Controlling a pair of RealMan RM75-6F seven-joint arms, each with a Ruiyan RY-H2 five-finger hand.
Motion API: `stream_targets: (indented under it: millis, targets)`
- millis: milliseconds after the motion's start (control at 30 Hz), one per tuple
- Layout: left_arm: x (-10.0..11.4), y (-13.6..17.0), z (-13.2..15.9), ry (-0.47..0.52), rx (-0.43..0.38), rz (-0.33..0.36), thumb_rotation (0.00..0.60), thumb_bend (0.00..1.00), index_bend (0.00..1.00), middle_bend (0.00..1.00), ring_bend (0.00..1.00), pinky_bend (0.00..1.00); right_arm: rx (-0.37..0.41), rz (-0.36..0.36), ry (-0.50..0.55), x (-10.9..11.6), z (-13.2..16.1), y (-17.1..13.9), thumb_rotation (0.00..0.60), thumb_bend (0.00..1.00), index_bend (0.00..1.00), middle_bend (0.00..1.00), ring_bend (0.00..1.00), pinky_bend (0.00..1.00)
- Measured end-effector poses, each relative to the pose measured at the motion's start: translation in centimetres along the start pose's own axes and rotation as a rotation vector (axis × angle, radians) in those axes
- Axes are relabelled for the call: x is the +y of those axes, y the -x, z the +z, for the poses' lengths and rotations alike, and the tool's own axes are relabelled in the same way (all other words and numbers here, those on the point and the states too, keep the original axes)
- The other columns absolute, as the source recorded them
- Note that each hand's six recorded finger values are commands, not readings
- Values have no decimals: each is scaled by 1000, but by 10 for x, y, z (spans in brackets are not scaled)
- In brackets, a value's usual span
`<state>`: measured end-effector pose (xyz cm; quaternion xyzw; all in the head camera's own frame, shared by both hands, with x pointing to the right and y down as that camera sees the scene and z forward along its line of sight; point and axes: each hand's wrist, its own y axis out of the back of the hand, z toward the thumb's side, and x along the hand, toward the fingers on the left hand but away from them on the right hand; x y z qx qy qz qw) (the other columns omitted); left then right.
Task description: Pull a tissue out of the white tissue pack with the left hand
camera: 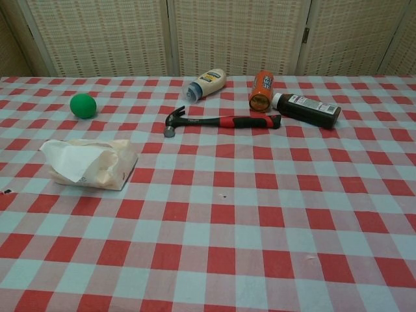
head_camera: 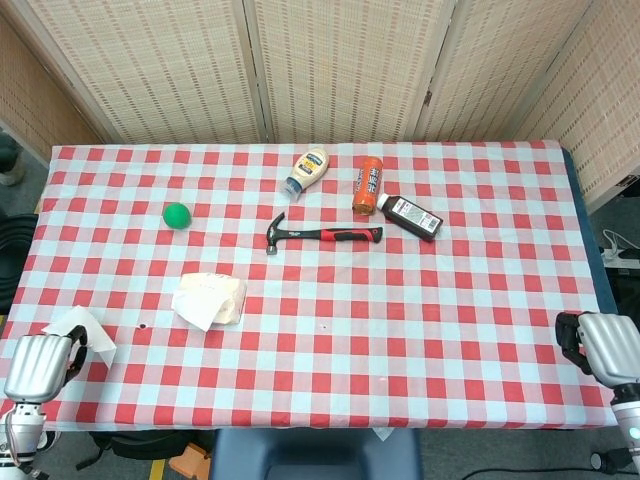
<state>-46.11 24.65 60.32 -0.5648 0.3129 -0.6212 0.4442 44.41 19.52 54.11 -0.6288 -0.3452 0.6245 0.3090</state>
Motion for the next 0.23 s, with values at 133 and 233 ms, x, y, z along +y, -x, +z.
stream_targets:
  millis: [133, 233]
  targets:
    - [-2, 2, 4, 20, -7, -7, 600, 409, 229, 959, 953, 996, -1, 0, -1, 0, 0, 1, 600, 996, 892, 799, 605, 861]
    - [-3, 4, 9, 49, -9, -5, 600, 399, 187, 956, 953, 997, -4, 3, -6, -1, -1, 2, 600, 996, 892, 799, 605, 861]
